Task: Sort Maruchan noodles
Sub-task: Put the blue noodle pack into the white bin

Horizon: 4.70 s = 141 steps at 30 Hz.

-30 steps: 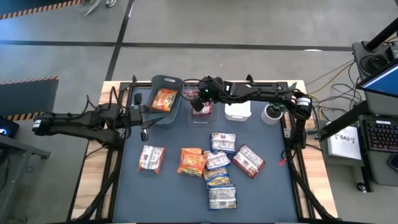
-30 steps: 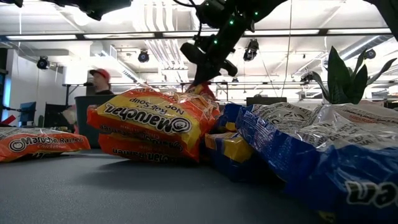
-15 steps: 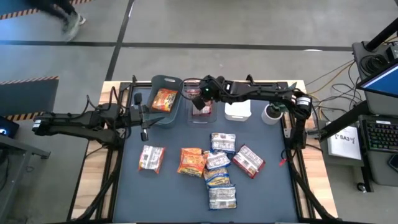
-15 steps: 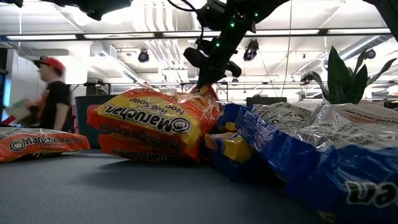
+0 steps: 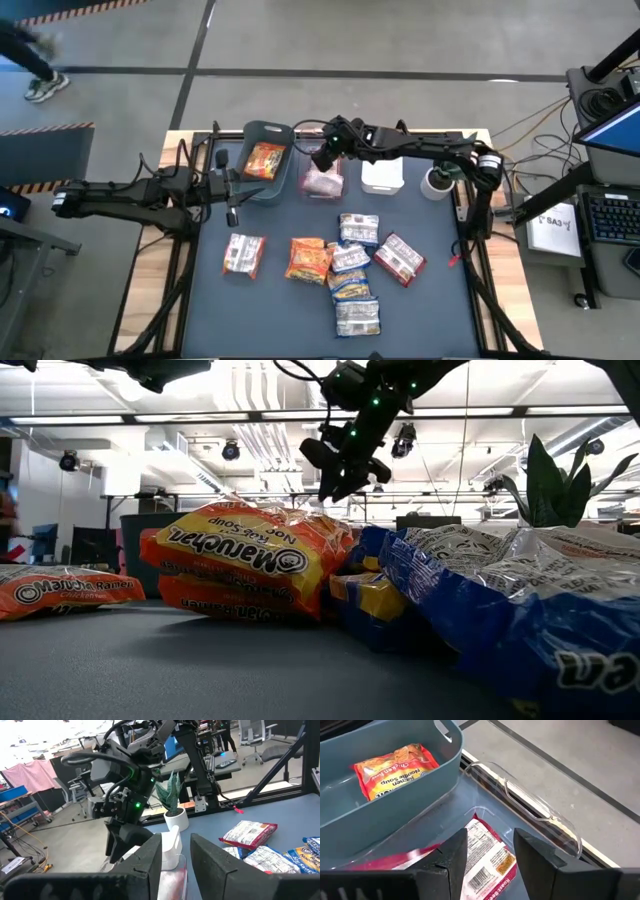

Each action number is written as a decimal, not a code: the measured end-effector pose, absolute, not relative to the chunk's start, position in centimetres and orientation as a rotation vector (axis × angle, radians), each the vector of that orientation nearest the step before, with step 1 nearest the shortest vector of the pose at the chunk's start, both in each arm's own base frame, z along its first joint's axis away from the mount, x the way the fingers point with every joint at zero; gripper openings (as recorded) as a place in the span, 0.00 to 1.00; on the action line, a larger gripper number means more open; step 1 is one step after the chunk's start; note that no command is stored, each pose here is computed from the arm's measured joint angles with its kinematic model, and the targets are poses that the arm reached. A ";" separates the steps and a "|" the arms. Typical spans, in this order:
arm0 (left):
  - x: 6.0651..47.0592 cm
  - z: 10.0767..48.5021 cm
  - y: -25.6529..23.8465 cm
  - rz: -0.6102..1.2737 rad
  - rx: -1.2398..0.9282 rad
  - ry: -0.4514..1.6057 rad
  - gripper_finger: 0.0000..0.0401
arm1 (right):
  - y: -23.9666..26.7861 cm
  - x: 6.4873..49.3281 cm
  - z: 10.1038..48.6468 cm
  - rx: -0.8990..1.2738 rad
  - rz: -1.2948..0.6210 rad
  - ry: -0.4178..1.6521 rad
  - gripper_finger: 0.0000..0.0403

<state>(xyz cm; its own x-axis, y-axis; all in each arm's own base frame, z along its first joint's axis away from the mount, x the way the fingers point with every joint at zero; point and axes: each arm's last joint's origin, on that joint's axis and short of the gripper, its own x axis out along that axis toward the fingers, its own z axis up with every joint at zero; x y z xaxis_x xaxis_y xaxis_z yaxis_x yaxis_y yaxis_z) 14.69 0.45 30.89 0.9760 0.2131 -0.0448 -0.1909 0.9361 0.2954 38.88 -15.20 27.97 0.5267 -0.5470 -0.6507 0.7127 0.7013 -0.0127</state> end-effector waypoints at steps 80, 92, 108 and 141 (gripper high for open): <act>24.3 27.3 -5.4 -0.024 -0.279 0.600 0.54 | 5.5 27.9 22.9 0.161 0.016 0.660 0.56; 23.4 26.0 -5.9 0.080 -0.413 0.854 0.54 | 5.2 26.3 23.1 0.141 0.000 0.762 0.61; 24.9 25.3 -7.5 0.063 -0.365 0.915 0.54 | 5.6 26.5 22.2 0.136 -0.047 0.798 0.61; 26.8 25.6 -7.7 0.103 -0.204 0.779 0.54 | 6.9 31.0 14.7 -0.178 -0.195 0.992 0.29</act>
